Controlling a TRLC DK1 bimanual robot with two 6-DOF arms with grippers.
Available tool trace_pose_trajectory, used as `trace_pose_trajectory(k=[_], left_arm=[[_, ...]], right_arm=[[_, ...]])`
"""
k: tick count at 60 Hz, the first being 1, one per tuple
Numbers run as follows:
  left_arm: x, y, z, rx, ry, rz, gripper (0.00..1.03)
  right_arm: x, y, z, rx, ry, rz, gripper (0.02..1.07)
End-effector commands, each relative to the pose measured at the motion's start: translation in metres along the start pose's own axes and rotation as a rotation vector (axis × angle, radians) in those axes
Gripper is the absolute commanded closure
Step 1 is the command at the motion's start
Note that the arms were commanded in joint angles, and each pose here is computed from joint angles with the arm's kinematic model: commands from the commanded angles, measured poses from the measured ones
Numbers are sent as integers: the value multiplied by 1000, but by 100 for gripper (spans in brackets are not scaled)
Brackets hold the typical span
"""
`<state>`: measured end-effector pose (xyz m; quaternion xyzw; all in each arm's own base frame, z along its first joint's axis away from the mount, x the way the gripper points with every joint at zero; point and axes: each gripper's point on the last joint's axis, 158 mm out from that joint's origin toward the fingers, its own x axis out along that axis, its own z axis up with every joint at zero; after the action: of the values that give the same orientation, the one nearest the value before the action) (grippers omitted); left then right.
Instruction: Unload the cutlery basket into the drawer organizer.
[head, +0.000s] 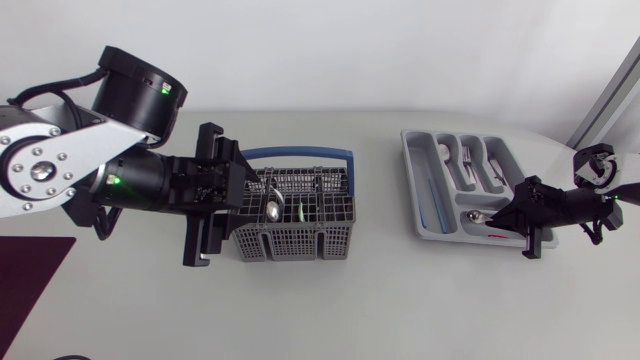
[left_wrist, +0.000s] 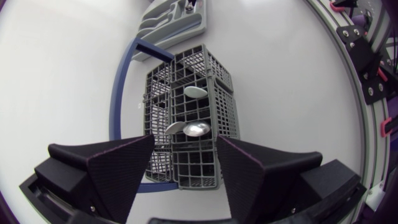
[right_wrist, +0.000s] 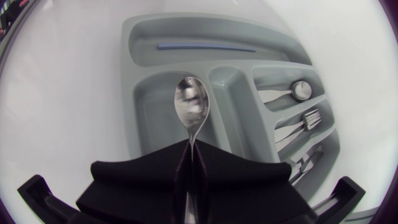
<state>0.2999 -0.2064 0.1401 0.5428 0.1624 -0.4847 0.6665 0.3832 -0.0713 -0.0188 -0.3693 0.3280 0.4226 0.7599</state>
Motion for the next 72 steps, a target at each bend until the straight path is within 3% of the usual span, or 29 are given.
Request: trace_pose_trajectory(k=[1, 5, 10, 19, 31, 35, 55, 72], left_arm=[[8, -14, -8, 60, 7, -43, 17], [10, -20, -10, 91, 12, -66, 17], [13, -26, -12, 115, 16, -85, 17], [18, -33, -15, 148, 20, -110, 17], [27, -38, -19, 190, 26, -138, 17], [29, -40, -21, 210, 34, -145, 17], [33, -24, -23, 190, 68, -115, 17], [12, 18, -2, -312, 114, -136, 18]], right_arm=[[2, 1, -9, -50, 21, 22, 101], [3, 4, -11, -63, 41, 36, 99], [4, 3, -12, -62, 60, 39, 79], [-5, -2, -2, -63, 77, 13, 54], [-28, -13, 30, -19, 38, -65, 32], [-31, -9, 45, -13, 19, -71, 19], [-40, 40, 127, 6, -119, -101, 17], [-38, 76, 178, 48, -217, -99, 17]])
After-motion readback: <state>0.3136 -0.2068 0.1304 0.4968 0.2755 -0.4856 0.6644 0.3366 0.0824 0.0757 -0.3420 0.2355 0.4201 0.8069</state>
